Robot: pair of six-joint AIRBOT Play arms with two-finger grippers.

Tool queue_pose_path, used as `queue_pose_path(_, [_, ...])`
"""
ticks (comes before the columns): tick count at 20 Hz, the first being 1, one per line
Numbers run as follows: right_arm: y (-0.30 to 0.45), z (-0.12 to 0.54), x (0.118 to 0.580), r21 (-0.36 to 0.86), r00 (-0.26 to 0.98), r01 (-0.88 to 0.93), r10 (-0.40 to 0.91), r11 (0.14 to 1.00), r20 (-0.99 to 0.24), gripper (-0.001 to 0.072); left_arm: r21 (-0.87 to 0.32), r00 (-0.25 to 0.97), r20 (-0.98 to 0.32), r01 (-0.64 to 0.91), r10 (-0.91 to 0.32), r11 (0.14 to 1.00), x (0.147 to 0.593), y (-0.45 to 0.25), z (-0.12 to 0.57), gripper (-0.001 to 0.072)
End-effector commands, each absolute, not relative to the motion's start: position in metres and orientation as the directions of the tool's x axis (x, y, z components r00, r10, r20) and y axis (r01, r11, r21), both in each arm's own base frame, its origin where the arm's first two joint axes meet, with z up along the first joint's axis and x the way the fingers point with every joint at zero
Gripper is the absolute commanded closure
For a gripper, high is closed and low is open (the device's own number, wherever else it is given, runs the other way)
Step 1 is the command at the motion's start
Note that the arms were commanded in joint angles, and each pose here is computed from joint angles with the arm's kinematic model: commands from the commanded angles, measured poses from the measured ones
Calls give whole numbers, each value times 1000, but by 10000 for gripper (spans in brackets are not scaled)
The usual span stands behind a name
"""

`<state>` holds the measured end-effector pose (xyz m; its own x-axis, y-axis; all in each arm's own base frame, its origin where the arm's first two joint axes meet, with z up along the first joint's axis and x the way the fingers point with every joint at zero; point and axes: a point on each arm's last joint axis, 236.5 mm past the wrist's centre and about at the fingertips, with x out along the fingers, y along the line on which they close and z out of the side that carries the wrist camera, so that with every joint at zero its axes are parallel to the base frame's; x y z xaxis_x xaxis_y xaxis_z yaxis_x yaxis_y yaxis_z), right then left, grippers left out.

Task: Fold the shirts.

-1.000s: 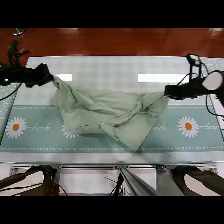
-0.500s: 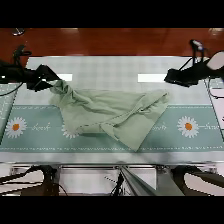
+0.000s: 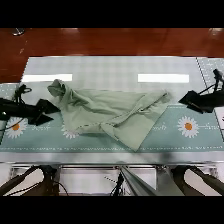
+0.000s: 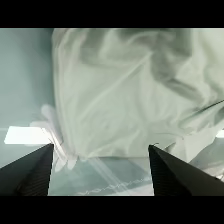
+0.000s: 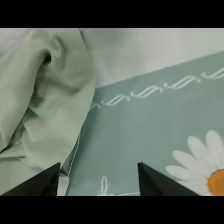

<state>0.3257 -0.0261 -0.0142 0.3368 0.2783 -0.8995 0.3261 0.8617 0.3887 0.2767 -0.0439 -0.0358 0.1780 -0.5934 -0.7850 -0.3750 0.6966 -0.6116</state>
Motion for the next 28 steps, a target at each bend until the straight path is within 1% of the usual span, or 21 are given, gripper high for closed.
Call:
queue_pose_path(1, [5, -43, 301, 495, 335, 332, 391, 803, -858, 142, -607, 89, -764, -436, -639, 665, 231, -70, -69, 1])
queue_pose_path(3, [6, -47, 297, 494, 324, 334, 394, 803, -860, 142, -597, 69, -769, -432, -635, 676, 224, -78, -77, 1])
queue_pose_path(7, [6, -47, 298, 496, 325, 336, 396, 801, -859, 142, -588, 77, -794, -352, -603, 728, 234, -98, -87, 2])
queue_pose_path(11, [5, -47, 299, 494, 331, 337, 391, 801, -859, 142, -640, 145, -763, -301, -630, 707, 258, -139, -89, 4])
queue_pose_path(14, [3, -46, 301, 492, 341, 340, 383, 801, -859, 142, -645, 115, -757, -294, -643, 706, 257, -159, -99, 10])
queue_pose_path(15, [2, -46, 303, 490, 349, 341, 376, 802, -858, 142, -645, 103, -758, -271, -645, 715, 256, -160, -101, 185])
queue_pose_path(16, [-1, -47, 306, 488, 360, 343, 367, 803, -858, 143, -648, 104, -756, -259, -646, 716, 256, -160, -101, 596])
queue_pose_path(17, [-4, -48, 310, 484, 374, 351, 355, 801, -857, 143, -651, 112, -755, -246, -646, 719, 259, -159, -100, 685])
queue_pose_path(19, [-11, -53, 318, 479, 392, 377, 332, 793, -858, 143, -658, 133, -751, -229, -647, 717, 269, -157, -93, 684])
queue_pose_path(21, [-10, -59, 327, 498, 390, 396, 350, 771, -852, 142, -671, 150, -741, -201, -654, 714, 280, -159, -82, 684])
queue_pose_path(27, [14, -78, 349, 610, 347, 398, 503, 685, -791, 143, -692, 225, -718, -125, -659, 711, 316, -161, -49, 684])
queue_pose_path(28, [20, -82, 352, 620, 339, 390, 519, 681, -784, 142, -693, 231, -716, -120, -659, 711, 319, -161, -47, 684])
